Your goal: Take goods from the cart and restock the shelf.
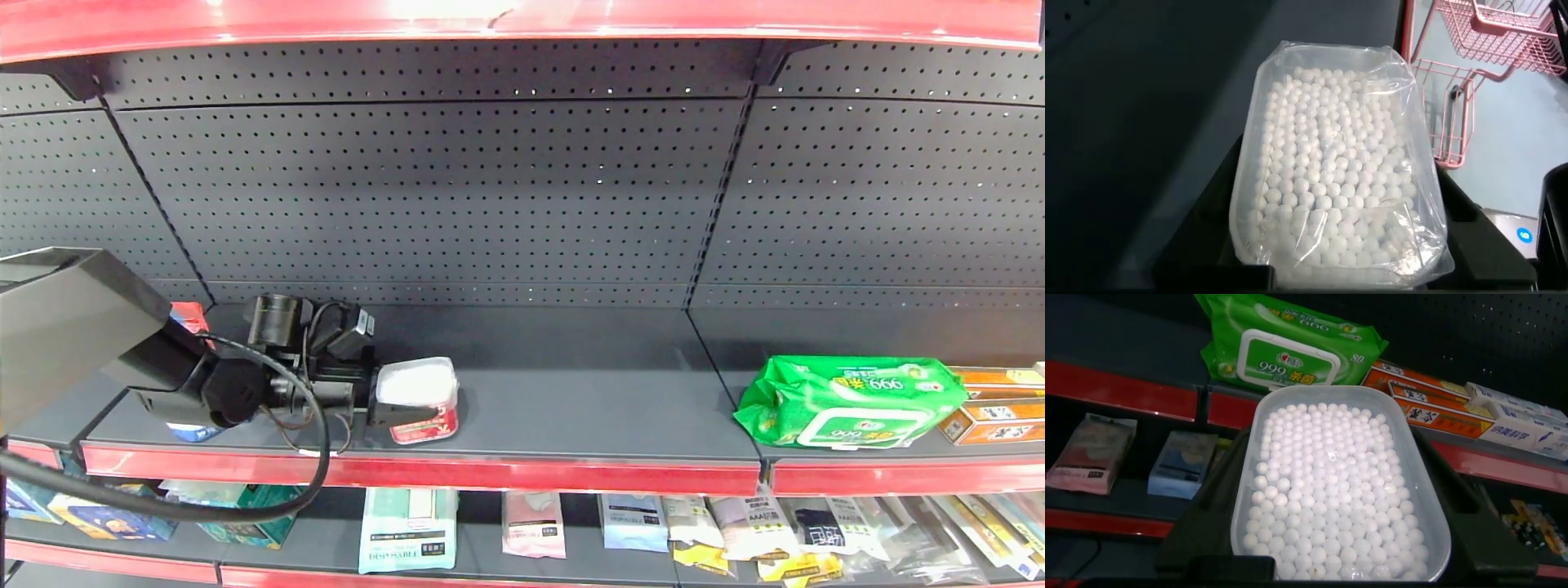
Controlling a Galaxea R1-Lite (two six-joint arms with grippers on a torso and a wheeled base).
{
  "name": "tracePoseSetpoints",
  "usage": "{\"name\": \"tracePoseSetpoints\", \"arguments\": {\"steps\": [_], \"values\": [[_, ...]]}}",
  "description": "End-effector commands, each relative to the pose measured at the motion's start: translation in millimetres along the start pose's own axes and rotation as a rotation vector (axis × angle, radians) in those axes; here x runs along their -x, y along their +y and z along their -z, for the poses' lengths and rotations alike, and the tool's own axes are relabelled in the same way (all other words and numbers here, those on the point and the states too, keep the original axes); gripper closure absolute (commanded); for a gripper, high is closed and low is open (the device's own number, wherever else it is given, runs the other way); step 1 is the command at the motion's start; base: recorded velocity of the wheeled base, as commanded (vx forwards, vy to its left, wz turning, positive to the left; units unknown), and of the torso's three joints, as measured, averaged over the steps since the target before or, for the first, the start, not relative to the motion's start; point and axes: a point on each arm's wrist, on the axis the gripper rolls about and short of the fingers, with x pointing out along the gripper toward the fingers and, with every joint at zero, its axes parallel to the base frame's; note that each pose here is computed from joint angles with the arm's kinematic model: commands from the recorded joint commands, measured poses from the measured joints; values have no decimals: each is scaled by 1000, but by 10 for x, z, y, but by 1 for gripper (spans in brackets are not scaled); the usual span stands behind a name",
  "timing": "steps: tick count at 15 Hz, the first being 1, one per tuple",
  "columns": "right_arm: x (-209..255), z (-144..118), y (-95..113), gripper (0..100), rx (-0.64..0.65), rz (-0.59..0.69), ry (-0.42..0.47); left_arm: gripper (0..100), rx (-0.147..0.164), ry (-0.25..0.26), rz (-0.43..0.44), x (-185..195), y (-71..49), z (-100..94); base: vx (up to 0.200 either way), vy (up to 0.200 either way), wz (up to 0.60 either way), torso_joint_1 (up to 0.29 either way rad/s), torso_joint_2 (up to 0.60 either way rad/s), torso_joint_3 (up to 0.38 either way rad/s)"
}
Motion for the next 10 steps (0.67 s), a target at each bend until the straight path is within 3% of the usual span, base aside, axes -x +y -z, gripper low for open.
{"name": "tracePoseSetpoints", "arguments": {"steps": [1, 10], "values": [[0, 6, 2, 100, 1, 0, 0, 100, -8, -2, 1, 14, -23, -30, 0, 0, 0, 0, 0, 0], [23, 15, 5, 100, 1, 11, -22, 100, -3, -21, 63, -131, -29, 31, 0, 0, 0, 0, 0, 0]]}}
